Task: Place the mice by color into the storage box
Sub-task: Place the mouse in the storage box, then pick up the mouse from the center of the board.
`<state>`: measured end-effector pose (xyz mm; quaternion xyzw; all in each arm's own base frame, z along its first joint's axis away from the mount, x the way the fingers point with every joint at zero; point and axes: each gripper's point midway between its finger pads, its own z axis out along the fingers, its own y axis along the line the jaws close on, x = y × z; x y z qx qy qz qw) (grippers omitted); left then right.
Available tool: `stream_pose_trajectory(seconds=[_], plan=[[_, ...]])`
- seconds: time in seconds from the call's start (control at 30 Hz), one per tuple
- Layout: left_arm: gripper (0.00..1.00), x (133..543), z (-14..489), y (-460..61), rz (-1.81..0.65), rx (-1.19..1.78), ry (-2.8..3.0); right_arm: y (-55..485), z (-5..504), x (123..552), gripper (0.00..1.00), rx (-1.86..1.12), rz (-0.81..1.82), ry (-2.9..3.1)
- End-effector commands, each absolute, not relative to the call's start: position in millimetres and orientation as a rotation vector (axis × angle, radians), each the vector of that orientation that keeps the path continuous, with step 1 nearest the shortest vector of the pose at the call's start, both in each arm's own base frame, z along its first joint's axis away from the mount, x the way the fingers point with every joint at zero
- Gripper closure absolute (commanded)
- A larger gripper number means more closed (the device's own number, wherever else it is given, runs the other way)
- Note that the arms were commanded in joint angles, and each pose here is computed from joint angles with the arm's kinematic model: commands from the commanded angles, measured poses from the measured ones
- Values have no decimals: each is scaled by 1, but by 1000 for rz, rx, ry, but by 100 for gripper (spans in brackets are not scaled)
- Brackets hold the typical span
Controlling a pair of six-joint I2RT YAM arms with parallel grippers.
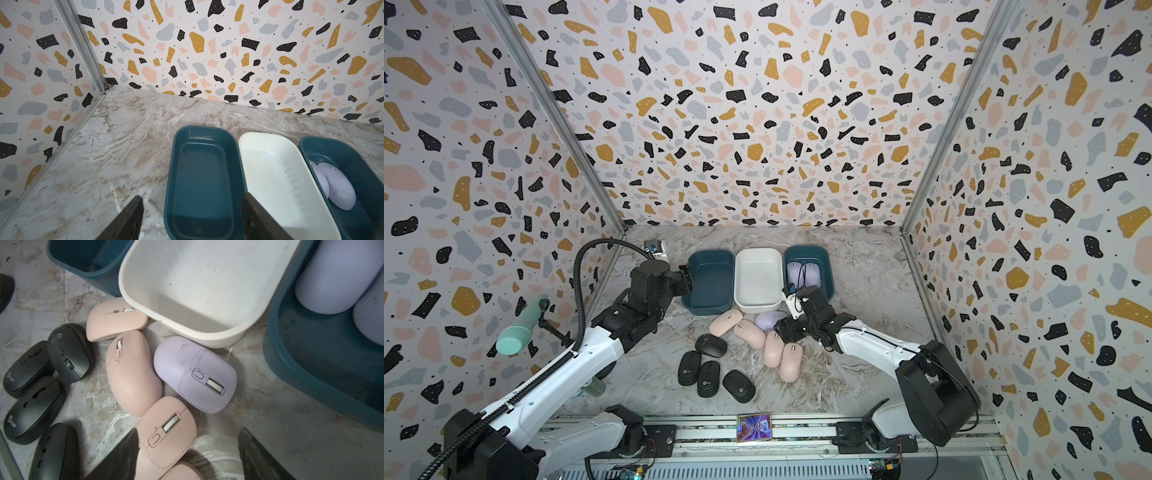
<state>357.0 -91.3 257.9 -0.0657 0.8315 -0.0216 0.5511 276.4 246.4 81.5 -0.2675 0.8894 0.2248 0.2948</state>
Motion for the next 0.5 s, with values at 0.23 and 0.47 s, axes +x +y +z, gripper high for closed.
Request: stream_pose_trajectory(seconds=[0.23,0.47], plan=[[27,354,266,-92,-70,-158,1937,266,73,295,20,-751,598,2311],[27,354,266,-92,-72,-157,1936,271,61,306,18,-757,568,2322]])
